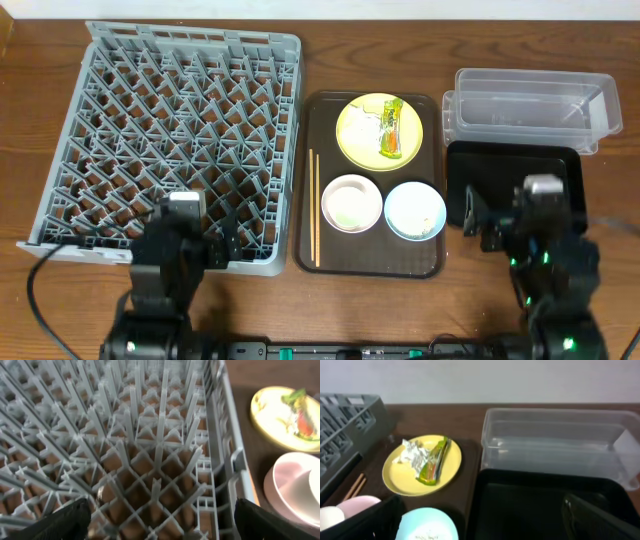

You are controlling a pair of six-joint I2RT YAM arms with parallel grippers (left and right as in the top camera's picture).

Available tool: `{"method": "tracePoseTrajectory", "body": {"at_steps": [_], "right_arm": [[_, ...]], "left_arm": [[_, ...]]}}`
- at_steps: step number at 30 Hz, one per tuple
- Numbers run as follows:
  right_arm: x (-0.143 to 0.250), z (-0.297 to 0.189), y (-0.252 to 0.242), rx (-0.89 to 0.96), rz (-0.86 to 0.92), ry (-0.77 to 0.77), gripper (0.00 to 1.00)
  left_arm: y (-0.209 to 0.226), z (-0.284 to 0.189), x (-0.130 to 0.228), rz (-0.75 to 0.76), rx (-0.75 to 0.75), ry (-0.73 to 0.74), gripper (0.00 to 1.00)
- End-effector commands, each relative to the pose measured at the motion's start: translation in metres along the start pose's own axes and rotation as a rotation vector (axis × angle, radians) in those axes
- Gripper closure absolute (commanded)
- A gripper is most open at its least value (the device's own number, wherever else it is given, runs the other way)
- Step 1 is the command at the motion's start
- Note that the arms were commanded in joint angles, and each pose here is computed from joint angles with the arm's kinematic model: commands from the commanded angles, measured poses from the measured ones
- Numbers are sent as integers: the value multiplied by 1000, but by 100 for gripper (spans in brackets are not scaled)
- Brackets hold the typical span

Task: Sort waste into correct bins and load items into the dishwasher
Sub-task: 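Reach the right gripper to the yellow plate and grasp the tissue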

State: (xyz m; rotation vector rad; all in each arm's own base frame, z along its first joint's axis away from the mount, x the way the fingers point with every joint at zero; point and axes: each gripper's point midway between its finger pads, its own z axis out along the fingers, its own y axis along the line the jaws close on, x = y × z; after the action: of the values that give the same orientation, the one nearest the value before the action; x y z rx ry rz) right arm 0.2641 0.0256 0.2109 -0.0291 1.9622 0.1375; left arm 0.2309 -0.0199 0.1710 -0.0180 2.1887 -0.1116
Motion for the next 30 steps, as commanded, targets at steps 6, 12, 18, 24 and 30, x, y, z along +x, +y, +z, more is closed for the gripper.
{"method": "tracePoseTrajectory", "body": {"at_steps": [6, 12, 18, 24, 30], "right_arm": [[-37, 32, 33, -167, -40, 305, 1], [-47, 44, 37, -181, -6, 611, 1], [-73, 64, 67, -343, 71, 612, 1], [-85, 92, 82, -363, -29, 520, 10], [-87, 110, 104, -257, -189, 518, 3]], "left_arm": [[0, -1, -16, -17, -20, 143, 8], [0, 2, -15, -17, -23, 170, 8], [0, 2, -15, -17, -23, 170, 8], [0, 3, -15, -17, -23, 169, 8], [0, 3, -18, -17, -22, 159, 8]]}}
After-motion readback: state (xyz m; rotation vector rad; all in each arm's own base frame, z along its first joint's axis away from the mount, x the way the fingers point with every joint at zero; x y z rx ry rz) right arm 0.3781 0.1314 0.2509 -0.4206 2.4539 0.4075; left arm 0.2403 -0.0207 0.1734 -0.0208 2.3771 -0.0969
